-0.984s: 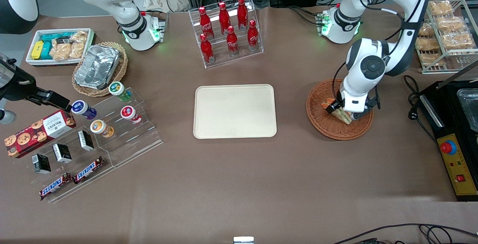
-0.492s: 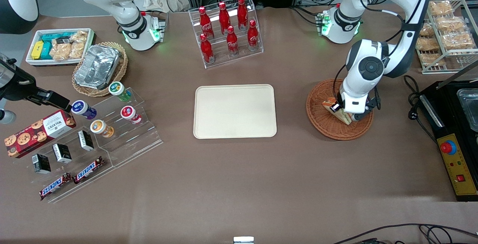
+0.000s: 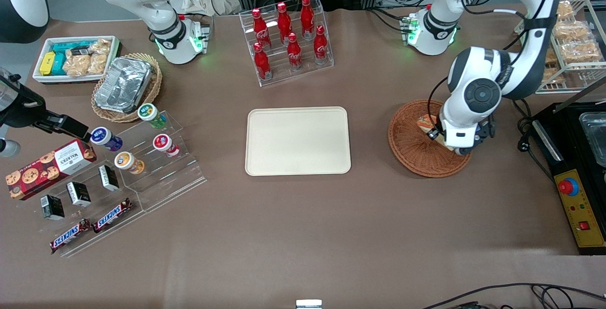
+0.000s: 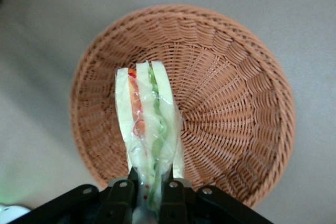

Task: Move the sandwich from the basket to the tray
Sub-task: 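Lift the sandwich up out of the basket with the left gripper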

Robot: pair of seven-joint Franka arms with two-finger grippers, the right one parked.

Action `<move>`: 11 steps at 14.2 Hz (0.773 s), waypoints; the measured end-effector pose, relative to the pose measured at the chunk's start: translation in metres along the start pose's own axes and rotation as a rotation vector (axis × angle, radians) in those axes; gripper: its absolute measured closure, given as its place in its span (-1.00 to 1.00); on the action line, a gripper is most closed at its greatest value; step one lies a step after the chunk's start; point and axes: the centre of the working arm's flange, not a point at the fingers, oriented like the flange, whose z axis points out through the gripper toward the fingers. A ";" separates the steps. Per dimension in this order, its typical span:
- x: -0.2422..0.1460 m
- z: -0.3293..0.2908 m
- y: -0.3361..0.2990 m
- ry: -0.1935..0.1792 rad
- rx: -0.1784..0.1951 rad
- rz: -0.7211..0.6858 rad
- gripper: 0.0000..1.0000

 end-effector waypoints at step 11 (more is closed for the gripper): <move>0.052 -0.142 -0.056 -0.077 -0.015 0.458 0.69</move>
